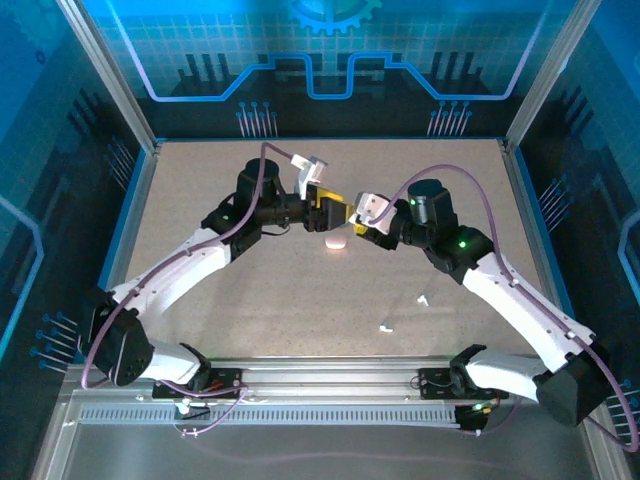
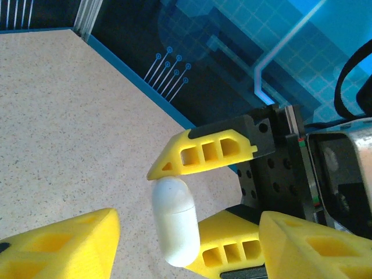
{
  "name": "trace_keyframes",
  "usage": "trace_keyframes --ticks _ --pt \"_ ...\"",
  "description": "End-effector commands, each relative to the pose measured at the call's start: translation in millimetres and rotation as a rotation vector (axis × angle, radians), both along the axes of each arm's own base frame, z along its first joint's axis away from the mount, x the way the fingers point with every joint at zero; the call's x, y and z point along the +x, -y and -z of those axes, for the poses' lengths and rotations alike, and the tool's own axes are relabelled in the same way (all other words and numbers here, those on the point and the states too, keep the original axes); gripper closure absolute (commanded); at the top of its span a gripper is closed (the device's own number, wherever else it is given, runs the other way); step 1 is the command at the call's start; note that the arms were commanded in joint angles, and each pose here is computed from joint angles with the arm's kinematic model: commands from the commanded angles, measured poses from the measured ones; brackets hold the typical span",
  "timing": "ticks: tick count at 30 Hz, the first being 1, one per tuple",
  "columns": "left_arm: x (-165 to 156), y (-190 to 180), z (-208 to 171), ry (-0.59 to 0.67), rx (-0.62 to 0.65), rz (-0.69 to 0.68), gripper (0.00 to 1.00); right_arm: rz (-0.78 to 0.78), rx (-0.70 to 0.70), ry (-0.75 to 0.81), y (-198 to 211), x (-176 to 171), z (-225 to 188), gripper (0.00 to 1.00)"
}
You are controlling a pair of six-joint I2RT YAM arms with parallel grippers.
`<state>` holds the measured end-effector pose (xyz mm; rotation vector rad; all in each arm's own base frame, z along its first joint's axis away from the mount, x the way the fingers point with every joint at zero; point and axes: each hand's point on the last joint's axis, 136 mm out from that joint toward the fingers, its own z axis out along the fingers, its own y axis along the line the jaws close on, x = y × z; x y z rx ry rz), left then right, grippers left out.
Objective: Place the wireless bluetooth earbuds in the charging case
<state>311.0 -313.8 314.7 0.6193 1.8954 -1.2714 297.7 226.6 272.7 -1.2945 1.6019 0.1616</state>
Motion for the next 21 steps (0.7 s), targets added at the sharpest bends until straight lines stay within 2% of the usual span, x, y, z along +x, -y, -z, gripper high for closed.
trace_keyframes --ticks 1,9,17,21 --pt "-1.9 6.7 3.0 -0.005 0.022 0.044 0.39 -0.015 0.041 0.075 -8.1 2.3 -28.0 0.54" --pt "-4.3 17.3 10.0 -0.017 0.044 0.075 0.44 -0.018 0.066 0.080 -9.2 0.6 -33.8 0.54" --pt "1.2 21.5 14.9 -0.033 0.063 0.068 0.57 -0.040 0.072 0.095 -13.2 -3.9 -39.7 0.53" --pt "1.8 24.3 21.8 -0.048 0.085 0.074 0.58 -0.045 0.081 0.109 -15.0 -4.6 -44.4 0.53"
